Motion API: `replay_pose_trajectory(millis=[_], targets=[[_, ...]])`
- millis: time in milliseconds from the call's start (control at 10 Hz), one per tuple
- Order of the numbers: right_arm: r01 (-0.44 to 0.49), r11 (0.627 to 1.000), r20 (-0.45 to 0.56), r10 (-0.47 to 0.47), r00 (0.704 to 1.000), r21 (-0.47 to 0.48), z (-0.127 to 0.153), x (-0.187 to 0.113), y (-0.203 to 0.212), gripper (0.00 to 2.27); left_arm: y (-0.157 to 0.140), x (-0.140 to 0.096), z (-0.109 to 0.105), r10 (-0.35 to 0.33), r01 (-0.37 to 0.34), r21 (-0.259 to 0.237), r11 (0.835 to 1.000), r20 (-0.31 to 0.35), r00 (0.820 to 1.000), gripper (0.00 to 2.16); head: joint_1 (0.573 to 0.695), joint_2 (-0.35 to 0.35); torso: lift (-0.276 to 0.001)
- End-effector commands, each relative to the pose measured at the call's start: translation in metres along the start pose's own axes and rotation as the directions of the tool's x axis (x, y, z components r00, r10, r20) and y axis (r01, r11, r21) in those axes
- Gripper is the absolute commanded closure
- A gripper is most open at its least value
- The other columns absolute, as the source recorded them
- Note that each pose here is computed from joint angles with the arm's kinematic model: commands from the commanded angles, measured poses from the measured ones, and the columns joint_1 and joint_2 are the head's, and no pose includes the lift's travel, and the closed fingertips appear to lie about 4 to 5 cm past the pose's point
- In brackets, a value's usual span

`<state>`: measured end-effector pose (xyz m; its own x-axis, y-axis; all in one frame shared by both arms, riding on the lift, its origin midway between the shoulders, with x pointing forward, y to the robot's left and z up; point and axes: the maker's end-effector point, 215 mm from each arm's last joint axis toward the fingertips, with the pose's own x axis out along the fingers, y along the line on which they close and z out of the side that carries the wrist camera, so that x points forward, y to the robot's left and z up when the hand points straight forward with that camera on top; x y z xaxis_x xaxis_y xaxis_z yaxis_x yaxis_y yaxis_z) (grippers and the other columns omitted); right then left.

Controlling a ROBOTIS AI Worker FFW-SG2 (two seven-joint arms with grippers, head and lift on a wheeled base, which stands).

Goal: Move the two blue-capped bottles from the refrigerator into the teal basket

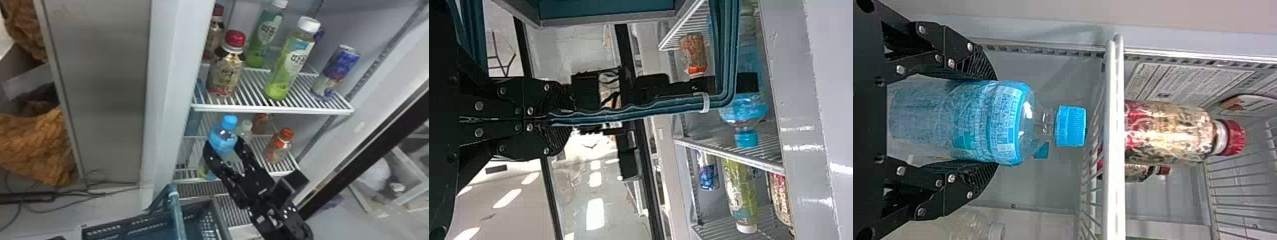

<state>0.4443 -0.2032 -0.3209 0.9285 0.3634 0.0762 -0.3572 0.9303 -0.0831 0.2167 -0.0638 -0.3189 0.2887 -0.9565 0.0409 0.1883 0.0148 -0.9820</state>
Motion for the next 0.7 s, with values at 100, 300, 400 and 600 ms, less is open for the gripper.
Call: replay_pose_trajectory(millis=[100, 300, 400, 600], targets=[[-0.023, 1.000, -0.048, 0.023, 0.999, 0.004, 0.005, -0.021, 0.009, 0.61, 0.000, 0.000, 0.001, -0.001, 0.001, 0.001, 1.000, -0.001, 1.000, 1.16, 0.695, -0.350, -0.165], [-0.046, 0.999, -0.086, 0.047, 0.995, 0.017, 0.003, -0.036, 0.019, 0.61, 0.000, 0.000, 0.000, -0.001, 0.001, 0.001, 1.000, -0.002, 1.000, 1.16, 0.695, -0.350, -0.164], [-0.061, 0.998, -0.091, 0.063, 0.994, 0.023, 0.008, -0.042, 0.025, 0.61, 0.000, 0.000, 0.000, -0.001, 0.001, 0.001, 1.000, -0.002, 1.000, 1.16, 0.695, -0.350, -0.164], [-0.069, 0.997, -0.091, 0.072, 0.993, 0.028, 0.014, -0.048, 0.031, 0.61, 0.001, -0.001, 0.000, 0.001, -0.001, -0.001, 1.000, -0.002, 1.000, 1.16, 0.695, -0.350, -0.164]])
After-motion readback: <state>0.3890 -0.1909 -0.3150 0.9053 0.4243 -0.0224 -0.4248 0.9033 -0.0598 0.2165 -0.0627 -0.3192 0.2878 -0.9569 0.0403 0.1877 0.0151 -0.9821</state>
